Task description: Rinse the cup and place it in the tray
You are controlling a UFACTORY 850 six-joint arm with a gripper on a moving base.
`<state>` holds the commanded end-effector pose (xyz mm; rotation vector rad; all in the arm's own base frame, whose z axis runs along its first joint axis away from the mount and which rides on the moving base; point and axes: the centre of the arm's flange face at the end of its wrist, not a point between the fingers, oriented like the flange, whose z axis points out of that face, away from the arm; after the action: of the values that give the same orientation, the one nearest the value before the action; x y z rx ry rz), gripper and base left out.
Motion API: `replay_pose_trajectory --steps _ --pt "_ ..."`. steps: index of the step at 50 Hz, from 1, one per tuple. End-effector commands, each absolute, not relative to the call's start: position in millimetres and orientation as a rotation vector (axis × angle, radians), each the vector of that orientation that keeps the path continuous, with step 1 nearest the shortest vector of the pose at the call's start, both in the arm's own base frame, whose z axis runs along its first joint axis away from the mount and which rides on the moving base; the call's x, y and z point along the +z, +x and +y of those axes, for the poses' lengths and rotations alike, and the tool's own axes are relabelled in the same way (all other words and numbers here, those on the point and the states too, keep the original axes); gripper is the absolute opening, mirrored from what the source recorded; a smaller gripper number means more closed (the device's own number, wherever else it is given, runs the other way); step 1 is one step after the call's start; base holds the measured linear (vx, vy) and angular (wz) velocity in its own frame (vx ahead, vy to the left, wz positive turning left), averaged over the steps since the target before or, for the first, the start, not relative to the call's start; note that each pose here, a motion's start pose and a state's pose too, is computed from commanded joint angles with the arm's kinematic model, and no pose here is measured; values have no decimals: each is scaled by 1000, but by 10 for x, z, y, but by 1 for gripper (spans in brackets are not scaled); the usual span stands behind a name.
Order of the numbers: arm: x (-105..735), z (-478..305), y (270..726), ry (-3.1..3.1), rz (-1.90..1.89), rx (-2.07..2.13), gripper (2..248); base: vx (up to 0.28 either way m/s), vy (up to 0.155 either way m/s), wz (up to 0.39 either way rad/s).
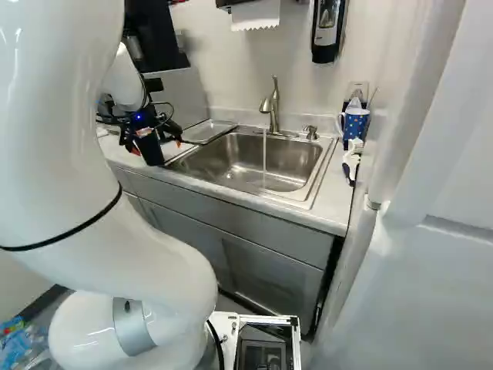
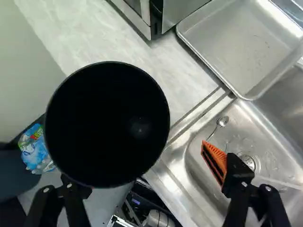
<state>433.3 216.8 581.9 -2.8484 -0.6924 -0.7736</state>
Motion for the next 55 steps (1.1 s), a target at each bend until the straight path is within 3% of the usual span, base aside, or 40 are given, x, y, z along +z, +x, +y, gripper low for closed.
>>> replay_pose_trajectory --steps 55 --pt "5324 2347 4134 -2670 -726 -1056 247 0 0 0"
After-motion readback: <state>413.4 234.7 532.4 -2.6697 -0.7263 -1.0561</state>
